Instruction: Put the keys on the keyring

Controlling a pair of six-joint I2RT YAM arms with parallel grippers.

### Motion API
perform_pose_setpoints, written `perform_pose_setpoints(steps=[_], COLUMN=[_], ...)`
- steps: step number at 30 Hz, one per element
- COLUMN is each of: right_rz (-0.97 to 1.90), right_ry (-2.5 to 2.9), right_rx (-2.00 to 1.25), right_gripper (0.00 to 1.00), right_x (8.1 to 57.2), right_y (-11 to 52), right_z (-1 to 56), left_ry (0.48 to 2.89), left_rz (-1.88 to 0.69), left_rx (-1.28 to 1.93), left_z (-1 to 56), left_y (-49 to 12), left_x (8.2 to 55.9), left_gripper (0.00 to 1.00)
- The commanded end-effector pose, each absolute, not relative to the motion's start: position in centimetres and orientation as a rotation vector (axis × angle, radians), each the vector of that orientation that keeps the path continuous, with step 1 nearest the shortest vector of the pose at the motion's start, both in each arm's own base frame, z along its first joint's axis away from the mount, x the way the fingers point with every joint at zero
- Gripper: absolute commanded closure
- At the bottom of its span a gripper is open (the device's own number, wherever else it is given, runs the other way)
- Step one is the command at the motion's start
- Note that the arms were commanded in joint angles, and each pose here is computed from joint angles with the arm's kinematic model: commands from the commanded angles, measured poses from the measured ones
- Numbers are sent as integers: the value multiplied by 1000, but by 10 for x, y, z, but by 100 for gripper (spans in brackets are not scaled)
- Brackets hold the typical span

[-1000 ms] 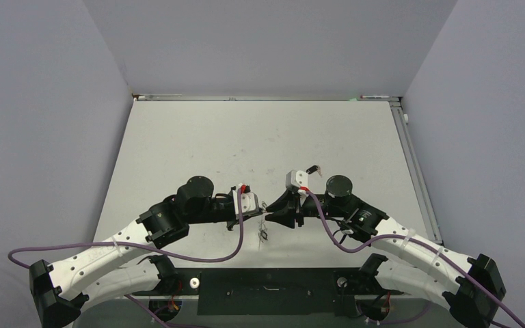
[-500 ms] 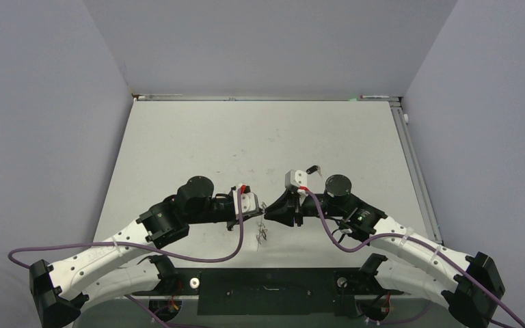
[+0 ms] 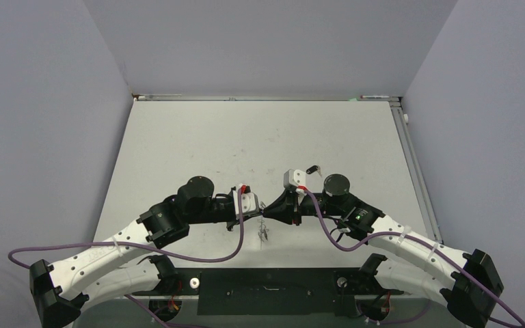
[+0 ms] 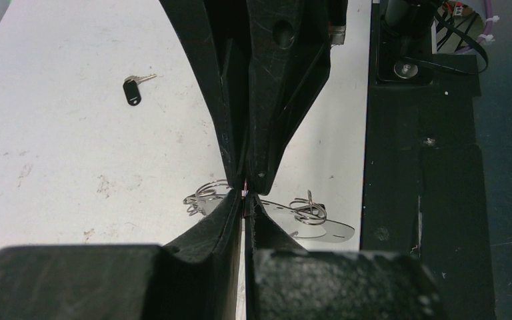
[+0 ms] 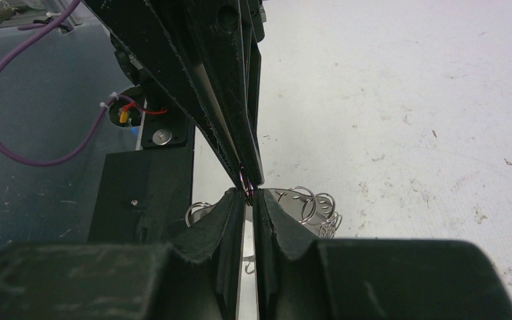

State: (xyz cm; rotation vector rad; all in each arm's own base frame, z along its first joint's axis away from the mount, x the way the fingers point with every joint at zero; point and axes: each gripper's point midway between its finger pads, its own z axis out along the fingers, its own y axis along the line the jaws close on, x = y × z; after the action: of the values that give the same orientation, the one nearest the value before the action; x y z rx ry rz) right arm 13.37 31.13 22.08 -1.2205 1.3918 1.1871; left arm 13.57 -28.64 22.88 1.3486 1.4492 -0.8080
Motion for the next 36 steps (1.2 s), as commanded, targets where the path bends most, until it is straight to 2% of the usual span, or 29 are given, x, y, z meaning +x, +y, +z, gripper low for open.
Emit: perform_pose_setpoints(steps=[1,4,7,10,12,16,26,29,32,36], right_rz=[1203,1197,1180,1162,1122,1045,729,625,535,445], right_ry=[1258,1250,1231,1226,1194,1134,838,812,789,767], right_rx=[-1227,-1231,-1233,-1222,-1231,-1219,-1142,-1143,-1162,-1167], right_gripper=[95,95,95,95,95,95,95,95,95,95], right_x=[131,130,128,126,124,121,113,113,106,100], right_y=[321,320,319,317,317,314,296,294,298,300], right_z=[251,252,255,259,263,269,300,300,294,291], left_ry=[1351,1352,1340,1253,1167,1068,991,965,959,965], left_rz=[-825,-825,-815,-840,-854,-885,-979,-1003,-1031,-1079], left_rx=[1330,1326,1275,1166,1107,1081,1204,1233,1261,1305], left_z=[251,251,268,297,313,325,322,319,315,305], left_y=[-294,-294,-290,-279,-271,-263,-265,-265,-268,-273], left_x=[137,137,140,140,138,132,109,102,98,93], left_gripper=[100,100,71,35,26,27,45,49,57,61])
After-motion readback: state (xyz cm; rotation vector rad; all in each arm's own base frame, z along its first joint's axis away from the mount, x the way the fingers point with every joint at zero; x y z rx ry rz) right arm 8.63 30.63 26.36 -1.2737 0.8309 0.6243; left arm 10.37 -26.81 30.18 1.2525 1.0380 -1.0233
